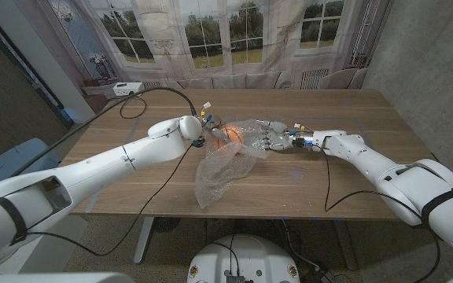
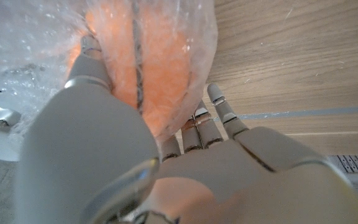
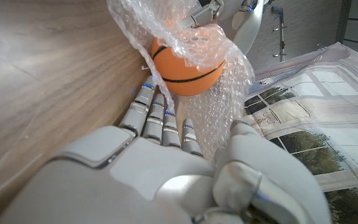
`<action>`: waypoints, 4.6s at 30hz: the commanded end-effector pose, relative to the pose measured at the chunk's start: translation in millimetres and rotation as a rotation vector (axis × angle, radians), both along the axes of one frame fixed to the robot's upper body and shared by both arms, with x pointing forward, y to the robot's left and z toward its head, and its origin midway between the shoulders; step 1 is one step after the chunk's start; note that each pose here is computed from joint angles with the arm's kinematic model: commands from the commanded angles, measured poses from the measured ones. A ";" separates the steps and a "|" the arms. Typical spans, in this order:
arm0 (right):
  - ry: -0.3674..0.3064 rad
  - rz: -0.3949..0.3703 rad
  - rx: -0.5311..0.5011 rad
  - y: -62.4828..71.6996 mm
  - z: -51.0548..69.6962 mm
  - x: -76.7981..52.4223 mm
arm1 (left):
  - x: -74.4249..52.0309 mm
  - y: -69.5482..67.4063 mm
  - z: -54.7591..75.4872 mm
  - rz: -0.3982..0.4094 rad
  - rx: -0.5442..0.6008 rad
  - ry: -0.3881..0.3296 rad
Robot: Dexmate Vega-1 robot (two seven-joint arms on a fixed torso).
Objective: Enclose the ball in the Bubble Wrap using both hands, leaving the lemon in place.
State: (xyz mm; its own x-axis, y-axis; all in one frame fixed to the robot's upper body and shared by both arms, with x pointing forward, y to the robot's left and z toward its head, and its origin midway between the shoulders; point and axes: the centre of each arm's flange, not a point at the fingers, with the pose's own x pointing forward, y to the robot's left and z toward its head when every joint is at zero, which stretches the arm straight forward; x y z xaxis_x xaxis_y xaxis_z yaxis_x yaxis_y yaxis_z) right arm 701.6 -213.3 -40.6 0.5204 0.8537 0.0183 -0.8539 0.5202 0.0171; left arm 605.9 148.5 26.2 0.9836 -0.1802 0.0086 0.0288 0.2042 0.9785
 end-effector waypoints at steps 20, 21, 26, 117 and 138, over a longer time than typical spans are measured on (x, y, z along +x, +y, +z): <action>-0.184 -0.031 0.142 -6.8 43.5 -5.8 | -13.8 -6.9 16.1 0.104 0.242 -0.046; -0.180 -0.034 0.149 -6.8 44.4 -5.5 | -14.5 -6.6 17.5 0.105 0.241 -0.047; -0.226 -0.036 0.152 -7.3 51.3 -5.9 | -13.9 -5.5 23.1 0.090 0.238 -0.022; -1.022 -0.528 0.204 -28.2 127.2 -76.4 | -49.6 54.8 64.0 -0.680 -0.804 -0.505; -0.964 -0.648 0.313 -58.6 119.6 -90.6 | -44.5 96.6 20.1 -0.819 -1.220 -0.307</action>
State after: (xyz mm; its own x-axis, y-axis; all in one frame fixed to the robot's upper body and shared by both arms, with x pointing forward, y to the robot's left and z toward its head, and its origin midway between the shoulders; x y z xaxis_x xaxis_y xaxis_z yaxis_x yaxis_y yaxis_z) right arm 620.1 -257.0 85.5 0.4953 0.4081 0.7670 -0.2174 0.9129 -0.3454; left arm 557.8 220.8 68.7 0.5319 -0.4365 0.7256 0.2397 0.8995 0.3654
